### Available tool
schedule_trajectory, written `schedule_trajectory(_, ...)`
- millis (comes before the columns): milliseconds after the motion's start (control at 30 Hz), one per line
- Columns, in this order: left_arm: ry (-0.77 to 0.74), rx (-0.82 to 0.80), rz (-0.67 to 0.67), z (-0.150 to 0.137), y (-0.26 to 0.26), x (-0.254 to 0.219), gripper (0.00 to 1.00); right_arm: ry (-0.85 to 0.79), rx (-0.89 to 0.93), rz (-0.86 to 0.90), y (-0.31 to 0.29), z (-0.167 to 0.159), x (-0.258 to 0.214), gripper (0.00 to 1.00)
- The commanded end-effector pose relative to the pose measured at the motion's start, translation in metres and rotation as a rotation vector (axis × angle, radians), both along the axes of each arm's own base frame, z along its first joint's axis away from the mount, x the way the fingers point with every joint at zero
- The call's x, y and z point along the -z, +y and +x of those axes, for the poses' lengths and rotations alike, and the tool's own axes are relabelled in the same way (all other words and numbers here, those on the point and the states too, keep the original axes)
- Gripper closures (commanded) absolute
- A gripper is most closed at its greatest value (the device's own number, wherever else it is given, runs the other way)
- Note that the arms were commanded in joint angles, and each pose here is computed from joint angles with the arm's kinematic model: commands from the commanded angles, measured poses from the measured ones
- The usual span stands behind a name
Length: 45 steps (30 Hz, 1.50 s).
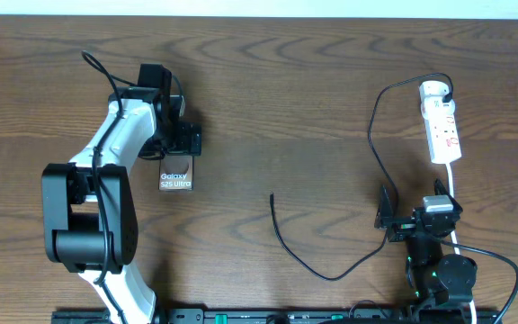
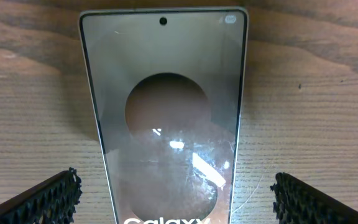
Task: Plug charger to phone and switch on socket
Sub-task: 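Lower the open left gripper down around the phone's sides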
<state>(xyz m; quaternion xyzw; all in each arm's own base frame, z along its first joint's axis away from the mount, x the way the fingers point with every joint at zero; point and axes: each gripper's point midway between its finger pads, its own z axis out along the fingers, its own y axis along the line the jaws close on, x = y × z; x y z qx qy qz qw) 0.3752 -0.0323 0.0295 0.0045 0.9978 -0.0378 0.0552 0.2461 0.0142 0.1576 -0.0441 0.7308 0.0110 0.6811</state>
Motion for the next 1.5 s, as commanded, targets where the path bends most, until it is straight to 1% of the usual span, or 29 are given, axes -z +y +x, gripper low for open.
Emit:
schedule_trajectory(0, 0.051, -0.019, 0.007, -0.013, 0.003, 0.014, 0.02, -0.002, 0.000, -0.013, 0.000, 0.000, 0.000, 0.01)
schedule_trajectory(133, 0.066, -0.019, 0.008, -0.020, 0.003, 0.021, 0.02, -0.002, 0.000, -0.013, 0.000, 0.000, 0.000, 0.01)
schedule_trajectory(500, 0.068, -0.018, 0.008, -0.021, 0.003, 0.022, 0.02, -0.002, 0.000, -0.013, 0.000, 0.000, 0.000, 0.01)
schedule_trajectory(733, 0.047, -0.018, 0.016, -0.016, 0.004, 0.022, 0.02, -0.002, 0.000, -0.013, 0.000, 0.000, 0.000, 0.01)
schedule_trajectory(900, 0.043, -0.017, 0.067, -0.015, 0.011, 0.022, 0.02, -0.002, 0.000, -0.013, 0.000, 0.000, 0.000, 0.01)
schedule_trajectory(1200, 0.029, 0.021, 0.067, -0.013, -0.004, 0.022, 0.02, -0.002, 0.000, -0.013, 0.000, 0.000, 0.000, 0.01)
schedule_trajectory(1467, 0.021, 0.019, 0.073, -0.011, -0.002, 0.022, 0.02, -0.002, 0.000, -0.013, 0.000, 0.000, 0.000, 0.01)
